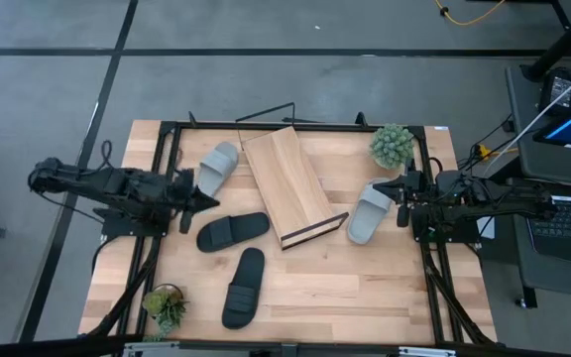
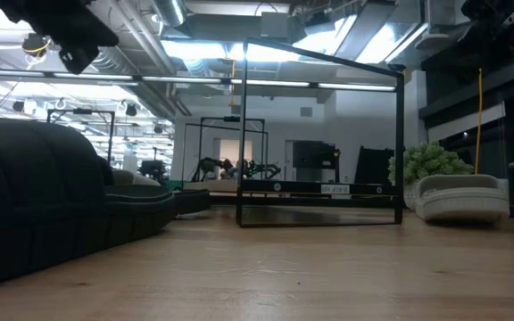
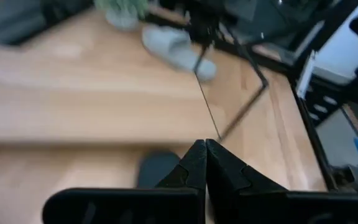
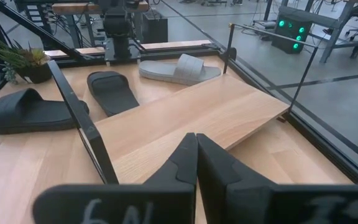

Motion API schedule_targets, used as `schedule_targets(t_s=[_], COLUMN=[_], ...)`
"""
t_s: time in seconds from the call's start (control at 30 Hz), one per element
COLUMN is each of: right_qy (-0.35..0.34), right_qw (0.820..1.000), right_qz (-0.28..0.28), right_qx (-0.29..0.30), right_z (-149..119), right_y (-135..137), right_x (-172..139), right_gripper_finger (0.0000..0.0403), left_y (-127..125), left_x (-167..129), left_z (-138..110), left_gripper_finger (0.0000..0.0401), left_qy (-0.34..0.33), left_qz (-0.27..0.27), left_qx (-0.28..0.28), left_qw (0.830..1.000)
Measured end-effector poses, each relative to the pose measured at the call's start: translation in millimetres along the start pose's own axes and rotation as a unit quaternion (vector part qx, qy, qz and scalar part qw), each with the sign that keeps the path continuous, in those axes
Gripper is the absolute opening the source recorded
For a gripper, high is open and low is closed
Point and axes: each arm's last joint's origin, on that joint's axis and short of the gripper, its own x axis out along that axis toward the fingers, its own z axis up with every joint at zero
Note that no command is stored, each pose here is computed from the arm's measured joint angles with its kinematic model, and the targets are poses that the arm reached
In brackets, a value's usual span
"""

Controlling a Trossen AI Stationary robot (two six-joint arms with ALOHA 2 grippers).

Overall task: Pick and place slides into the shelf
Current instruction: Put the top black slide on the shelf

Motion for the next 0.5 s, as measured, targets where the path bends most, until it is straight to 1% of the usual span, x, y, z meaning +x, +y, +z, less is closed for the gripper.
schedule_targets(t_s=[0.1,0.3,0.43,0.5], right_qy=[0.003,0.012,0.03,0.033], right_qw=[1.0,1.0,0.999,0.999], right_qz=[0.0,-0.001,-0.003,-0.003], right_qx=[0.001,0.017,0.031,0.033], right_z=[-1,-2,-6,-7], right_y=[0,0,0,0], right_x=[0,0,0,0], right_gripper_finger=[0.0007,0.0007,0.0007,0.0007], left_y=[-9,-33,-46,-54], left_x=[2,-3,-9,-10], left_z=[-4,-3,-3,-3], left_gripper_finger=[0.0,0.0,0.0,0.0], left_qy=[0.012,0.027,0.052,0.055], left_qz=[-0.006,-0.018,0.011,0.017], left_qx=[-0.019,-0.045,-0.06,-0.067], left_qw=[1.0,0.998,0.997,0.996])
